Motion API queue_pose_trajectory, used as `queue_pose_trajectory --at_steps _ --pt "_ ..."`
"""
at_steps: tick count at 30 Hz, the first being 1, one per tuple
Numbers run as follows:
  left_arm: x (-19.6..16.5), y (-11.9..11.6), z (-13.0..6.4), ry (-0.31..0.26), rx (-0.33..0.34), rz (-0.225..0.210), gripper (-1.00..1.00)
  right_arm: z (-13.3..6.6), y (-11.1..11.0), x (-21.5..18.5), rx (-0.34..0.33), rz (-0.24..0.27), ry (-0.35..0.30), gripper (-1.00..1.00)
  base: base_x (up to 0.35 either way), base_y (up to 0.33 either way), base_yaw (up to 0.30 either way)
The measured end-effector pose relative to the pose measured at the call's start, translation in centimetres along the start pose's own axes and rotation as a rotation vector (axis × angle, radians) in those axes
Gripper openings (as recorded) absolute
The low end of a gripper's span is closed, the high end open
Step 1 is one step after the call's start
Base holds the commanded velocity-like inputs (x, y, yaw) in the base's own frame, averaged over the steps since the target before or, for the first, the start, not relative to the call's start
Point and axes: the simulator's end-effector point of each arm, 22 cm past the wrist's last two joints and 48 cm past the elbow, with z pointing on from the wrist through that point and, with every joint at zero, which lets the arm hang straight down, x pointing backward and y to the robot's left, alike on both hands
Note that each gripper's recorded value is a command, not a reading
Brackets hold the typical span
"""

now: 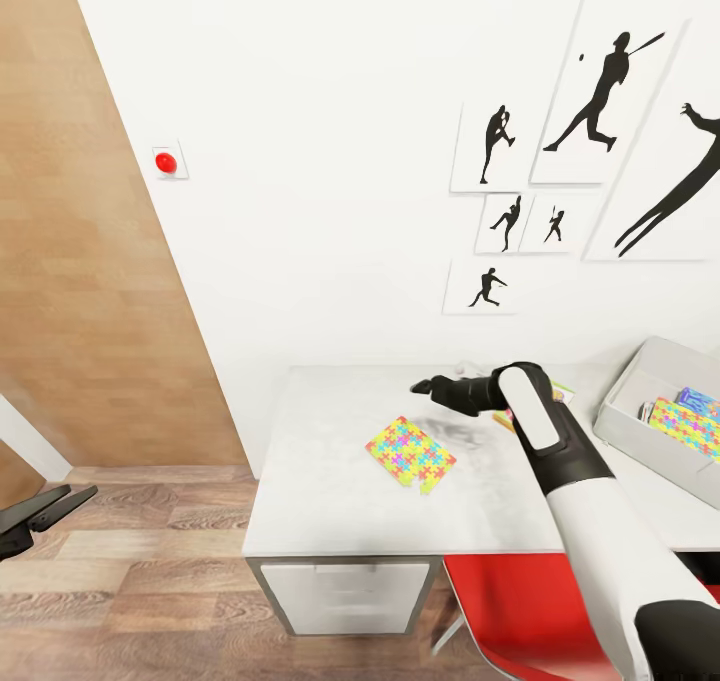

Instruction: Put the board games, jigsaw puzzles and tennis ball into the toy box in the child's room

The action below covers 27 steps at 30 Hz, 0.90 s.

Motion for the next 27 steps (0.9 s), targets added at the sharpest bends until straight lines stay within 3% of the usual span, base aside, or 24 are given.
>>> queue_pose_trajectory --at_steps 27 --pt "0.0 0.1 0.0 0.000 -0.002 -0.003 1.00 0.4 -1.9 -0.9 0.091 0.014 0.023 1.00 0.000 0.000 0.000"
